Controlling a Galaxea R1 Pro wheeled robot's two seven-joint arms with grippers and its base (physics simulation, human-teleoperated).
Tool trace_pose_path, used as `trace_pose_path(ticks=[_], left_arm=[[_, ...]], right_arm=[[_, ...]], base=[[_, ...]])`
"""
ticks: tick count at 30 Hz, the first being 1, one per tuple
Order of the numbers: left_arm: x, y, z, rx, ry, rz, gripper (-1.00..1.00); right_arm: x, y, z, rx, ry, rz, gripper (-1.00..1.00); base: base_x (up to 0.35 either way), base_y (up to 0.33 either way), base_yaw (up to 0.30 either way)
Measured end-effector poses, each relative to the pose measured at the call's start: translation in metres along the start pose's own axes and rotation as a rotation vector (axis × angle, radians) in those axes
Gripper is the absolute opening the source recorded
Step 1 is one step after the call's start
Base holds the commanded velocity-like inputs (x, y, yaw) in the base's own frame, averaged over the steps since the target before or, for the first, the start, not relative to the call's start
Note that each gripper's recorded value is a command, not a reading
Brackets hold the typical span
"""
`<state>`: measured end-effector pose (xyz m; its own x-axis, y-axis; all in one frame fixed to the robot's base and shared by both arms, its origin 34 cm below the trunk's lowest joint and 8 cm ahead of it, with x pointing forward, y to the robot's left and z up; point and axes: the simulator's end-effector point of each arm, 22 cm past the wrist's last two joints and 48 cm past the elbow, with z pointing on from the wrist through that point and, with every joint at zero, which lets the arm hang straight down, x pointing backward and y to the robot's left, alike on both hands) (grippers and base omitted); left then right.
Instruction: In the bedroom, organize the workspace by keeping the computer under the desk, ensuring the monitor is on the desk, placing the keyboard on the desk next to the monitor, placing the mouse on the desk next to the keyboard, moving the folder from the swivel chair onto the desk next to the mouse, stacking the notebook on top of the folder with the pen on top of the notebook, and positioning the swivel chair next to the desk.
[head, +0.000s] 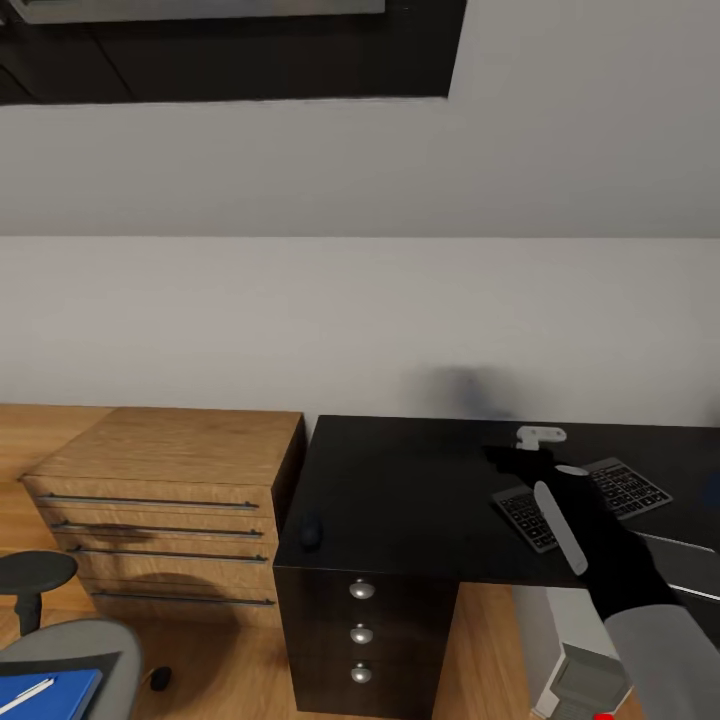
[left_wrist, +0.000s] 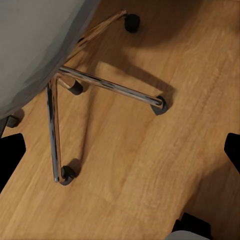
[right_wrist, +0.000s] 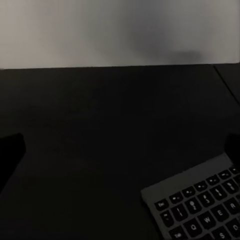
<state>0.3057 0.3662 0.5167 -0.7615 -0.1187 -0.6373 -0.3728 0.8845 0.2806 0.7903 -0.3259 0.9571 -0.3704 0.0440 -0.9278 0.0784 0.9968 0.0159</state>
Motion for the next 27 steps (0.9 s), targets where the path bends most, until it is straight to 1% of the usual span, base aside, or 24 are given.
trace_pose_path(ticks=[3,9,15,21,27], left_arm=[[0.0,0.0,0.0,0.001,0.0,0.001,1.0],[0.0,0.0,0.0,0.001,0.0,0.001,1.0],[-0.001,0.001,0.0,-0.002,-0.003,-0.004,1.0],[-0.001,0.0,0.0,-0.001,-0.003,-0.003,1.0],[-0.001,0.002,0.001,-0.004,-0.003,-0.002,1.0]], right_arm=[[0.0,0.012,-0.001,-0.016,-0.004,0.013,1.0],[0.002,0.017,-0.001,-0.025,-0.001,0.021,1.0],[0.003,0.018,-0.002,-0.027,-0.002,0.025,1.0],[0.004,0.019,-0.002,-0.027,-0.001,0.026,1.0],[0.004,0.019,-0.002,-0.027,0.0,0.026,1.0]], base=[[0.0,0.0,-0.084],[0.0,0.0,-0.048],[0.02,-0.221,-0.002],[0.147,-0.149,-0.008],[0.215,-0.219,-0.163]])
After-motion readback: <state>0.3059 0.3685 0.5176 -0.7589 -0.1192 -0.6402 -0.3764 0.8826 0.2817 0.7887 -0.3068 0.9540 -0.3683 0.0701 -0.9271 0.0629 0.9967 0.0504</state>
